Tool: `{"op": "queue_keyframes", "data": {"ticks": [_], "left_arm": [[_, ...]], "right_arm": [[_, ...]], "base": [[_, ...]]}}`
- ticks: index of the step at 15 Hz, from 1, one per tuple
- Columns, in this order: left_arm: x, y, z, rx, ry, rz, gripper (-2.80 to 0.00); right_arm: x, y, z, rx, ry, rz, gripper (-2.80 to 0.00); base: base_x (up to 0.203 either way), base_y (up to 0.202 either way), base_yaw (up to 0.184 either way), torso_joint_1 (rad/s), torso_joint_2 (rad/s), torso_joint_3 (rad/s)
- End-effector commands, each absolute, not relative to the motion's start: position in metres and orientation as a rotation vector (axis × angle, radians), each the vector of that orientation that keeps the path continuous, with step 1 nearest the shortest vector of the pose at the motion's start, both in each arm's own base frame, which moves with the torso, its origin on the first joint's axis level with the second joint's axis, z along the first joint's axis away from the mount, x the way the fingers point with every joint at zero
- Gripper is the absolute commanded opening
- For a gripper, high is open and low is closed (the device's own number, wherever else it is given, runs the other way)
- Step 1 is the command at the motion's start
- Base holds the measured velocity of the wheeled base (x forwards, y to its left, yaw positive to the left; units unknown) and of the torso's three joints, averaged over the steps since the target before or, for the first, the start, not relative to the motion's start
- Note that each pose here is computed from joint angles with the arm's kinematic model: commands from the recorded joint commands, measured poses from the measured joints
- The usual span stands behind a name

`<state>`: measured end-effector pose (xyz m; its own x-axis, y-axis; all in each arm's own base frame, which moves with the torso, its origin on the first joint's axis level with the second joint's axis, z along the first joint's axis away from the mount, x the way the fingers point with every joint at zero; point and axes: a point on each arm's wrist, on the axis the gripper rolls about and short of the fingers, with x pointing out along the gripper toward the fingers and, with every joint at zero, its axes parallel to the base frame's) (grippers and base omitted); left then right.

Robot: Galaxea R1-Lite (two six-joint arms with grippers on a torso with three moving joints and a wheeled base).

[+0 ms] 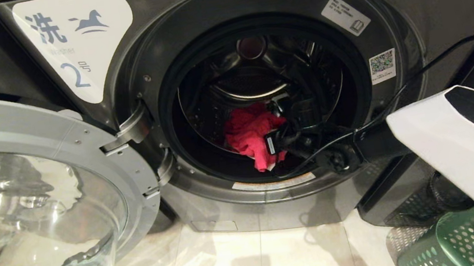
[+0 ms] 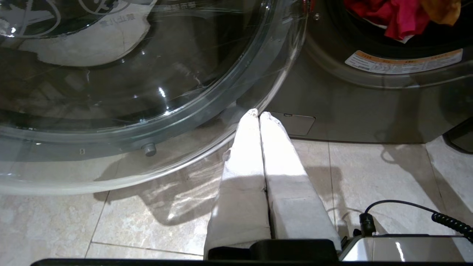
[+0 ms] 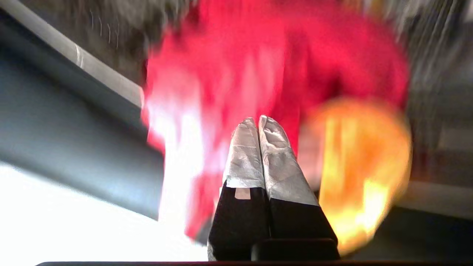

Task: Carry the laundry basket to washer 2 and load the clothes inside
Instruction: Place the clothes into the washing machine

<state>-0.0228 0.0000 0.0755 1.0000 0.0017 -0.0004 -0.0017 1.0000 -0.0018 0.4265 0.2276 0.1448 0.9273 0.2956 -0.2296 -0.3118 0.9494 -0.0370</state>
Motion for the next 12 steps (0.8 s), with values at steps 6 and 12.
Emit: {"op": "queue_keyframes", "data": {"ticks": [6,12], "left_arm": [[-0.023,0.000,0.075,-0.003,-0.002,0.003,-2.80],[-0.023,0.000,0.075,-0.002,-0.001,0.003,-2.80]], "right_arm": [[0.393,0.256,0.118,-0.044,0.461,0.337,-2.80],[0.430,0.296,0.084,-0.070,0.456,0.306,-2.80]], "base": [[0.000,0.000,0.000,0.000,0.00,0.000],[0.000,0.000,0.000,0.000,0.00,0.000]]}}
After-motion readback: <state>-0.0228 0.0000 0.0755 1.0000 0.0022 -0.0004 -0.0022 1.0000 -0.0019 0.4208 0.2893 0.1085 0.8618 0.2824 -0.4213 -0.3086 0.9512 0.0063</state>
